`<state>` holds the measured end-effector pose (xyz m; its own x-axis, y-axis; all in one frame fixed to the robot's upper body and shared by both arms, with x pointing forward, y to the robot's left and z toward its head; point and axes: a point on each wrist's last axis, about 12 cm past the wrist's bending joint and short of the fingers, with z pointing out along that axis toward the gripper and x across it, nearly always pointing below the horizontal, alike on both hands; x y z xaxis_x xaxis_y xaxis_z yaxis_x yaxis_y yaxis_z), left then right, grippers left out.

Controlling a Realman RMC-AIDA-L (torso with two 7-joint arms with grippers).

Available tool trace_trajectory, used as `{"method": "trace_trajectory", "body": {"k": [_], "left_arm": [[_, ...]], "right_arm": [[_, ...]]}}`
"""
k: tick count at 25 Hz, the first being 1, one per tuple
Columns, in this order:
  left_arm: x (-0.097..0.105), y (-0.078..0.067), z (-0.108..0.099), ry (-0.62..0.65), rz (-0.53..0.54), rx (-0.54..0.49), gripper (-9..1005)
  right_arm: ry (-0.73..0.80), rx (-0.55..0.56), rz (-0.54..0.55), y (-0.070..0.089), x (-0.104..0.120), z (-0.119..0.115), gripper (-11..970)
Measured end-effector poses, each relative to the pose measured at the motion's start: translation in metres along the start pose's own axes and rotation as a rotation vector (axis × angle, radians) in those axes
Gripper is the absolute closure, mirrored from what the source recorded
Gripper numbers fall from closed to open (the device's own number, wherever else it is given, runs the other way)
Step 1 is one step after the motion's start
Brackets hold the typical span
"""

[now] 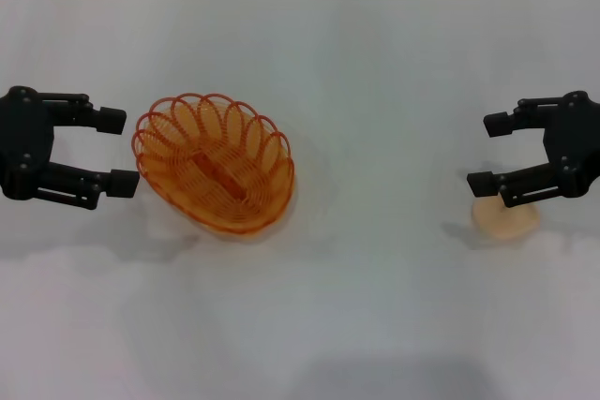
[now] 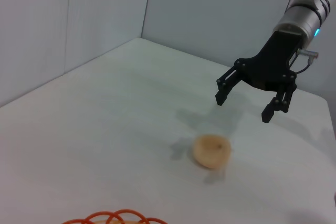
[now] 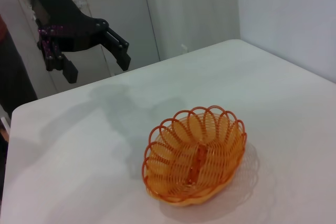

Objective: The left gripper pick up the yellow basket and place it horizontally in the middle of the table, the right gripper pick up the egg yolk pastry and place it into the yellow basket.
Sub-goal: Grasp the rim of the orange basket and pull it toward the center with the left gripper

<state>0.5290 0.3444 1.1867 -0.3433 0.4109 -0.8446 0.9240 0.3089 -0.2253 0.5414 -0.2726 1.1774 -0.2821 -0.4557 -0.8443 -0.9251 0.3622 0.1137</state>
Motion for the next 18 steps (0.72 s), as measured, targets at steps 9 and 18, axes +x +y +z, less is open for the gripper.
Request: {"method": "trace_trajectory", "body": {"k": [9, 18], "left_arm": [[-0.0004, 0.0000, 0.0000, 0.000, 0.001, 0.001, 108], [-0.0008, 0.0010, -0.0007, -0.004, 0.001, -0.008, 108]], "right_arm": [[-0.001, 0.001, 0.003, -0.0003, 0.0006, -0.0009, 91], [-0.006, 0.007, 0.006, -0.0009, 0.0011, 0.0001, 91]]}}
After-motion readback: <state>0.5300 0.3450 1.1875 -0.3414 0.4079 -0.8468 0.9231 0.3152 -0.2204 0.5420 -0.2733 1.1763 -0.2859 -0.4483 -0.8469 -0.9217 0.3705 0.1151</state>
